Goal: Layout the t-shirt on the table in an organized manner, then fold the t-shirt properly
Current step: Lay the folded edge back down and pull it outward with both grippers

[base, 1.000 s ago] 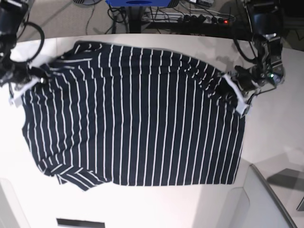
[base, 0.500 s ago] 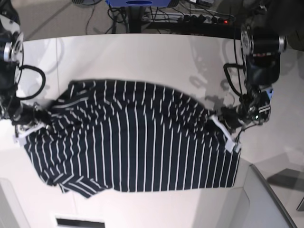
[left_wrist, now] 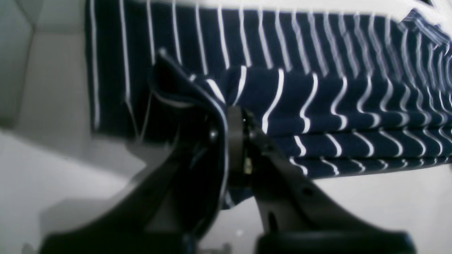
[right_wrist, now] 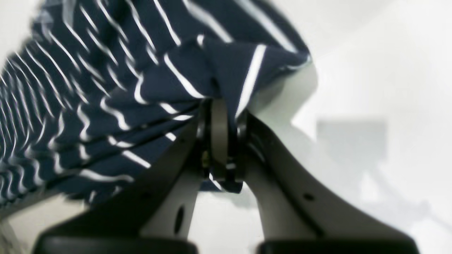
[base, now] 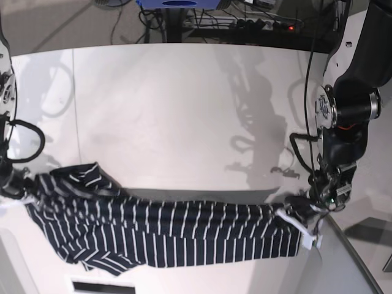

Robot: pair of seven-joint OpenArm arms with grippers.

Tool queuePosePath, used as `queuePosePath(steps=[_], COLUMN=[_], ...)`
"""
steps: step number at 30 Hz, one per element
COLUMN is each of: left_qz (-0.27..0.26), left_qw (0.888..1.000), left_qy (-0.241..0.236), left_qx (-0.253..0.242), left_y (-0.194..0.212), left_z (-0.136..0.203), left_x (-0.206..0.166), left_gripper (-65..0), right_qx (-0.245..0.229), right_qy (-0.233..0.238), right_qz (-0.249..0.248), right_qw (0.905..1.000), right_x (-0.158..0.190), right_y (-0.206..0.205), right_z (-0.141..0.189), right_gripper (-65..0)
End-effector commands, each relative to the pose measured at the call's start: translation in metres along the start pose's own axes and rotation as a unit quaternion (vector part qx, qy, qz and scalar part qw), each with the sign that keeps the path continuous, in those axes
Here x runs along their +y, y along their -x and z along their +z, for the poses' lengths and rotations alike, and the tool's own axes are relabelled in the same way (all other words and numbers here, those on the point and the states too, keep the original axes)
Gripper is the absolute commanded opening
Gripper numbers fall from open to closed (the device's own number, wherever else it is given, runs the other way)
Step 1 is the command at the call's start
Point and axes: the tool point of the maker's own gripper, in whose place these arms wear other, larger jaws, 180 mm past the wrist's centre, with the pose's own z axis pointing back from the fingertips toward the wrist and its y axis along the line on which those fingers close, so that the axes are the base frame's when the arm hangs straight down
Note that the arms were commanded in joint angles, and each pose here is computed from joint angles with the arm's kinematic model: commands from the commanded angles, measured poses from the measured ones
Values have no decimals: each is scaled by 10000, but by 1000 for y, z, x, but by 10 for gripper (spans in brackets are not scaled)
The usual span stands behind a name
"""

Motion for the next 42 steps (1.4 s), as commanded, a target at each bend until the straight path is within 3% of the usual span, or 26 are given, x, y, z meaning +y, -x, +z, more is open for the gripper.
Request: queuePosePath(steps=[1, 5, 10, 16, 18, 29, 33, 37, 42], left_qz=[-37, -16, -521, -1148, -1245, -1001, -969, -974, -1182], left_qw=[9999, 9989, 9934, 9853, 9830, 9856, 9860, 9859, 9833], left_qy=[-68, -108, -131, -213, -242, -491, -454, -447, -492], left_qx=[-69, 447, 1010, 1248, 1330, 1274, 1278, 1281, 1290], left_y=[-3, 56, 105, 123, 132, 138, 140, 142, 139], left_z=[2, 8, 37, 77, 86, 101, 99, 100, 116], left_x=[5, 10, 9, 9, 12, 32, 27, 26, 24], left_gripper=[-650, -650, -650, -650, -650, -650, -650, -650, -650], right_qx=[-185, 306, 899, 1095, 1093, 1035, 1030, 1069, 1132], right_qy=[50, -207, -245, -290, -251, -114, -111, -116, -96], right_qz=[1, 213, 542, 1214, 1221, 1166, 1160, 1138, 1389], right_qw=[9998, 9991, 9942, 9861, 9862, 9877, 9878, 9877, 9838], right_x=[-3, -1, -8, -6, -14, -31, -31, -33, -33], right_y=[-23, 6, 38, 59, 62, 61, 61, 66, 75], right_z=[6, 6, 16, 41, 52, 66, 66, 67, 82], right_gripper=[-647, -648, -648, -648, -648, -641, -557, -650, -650])
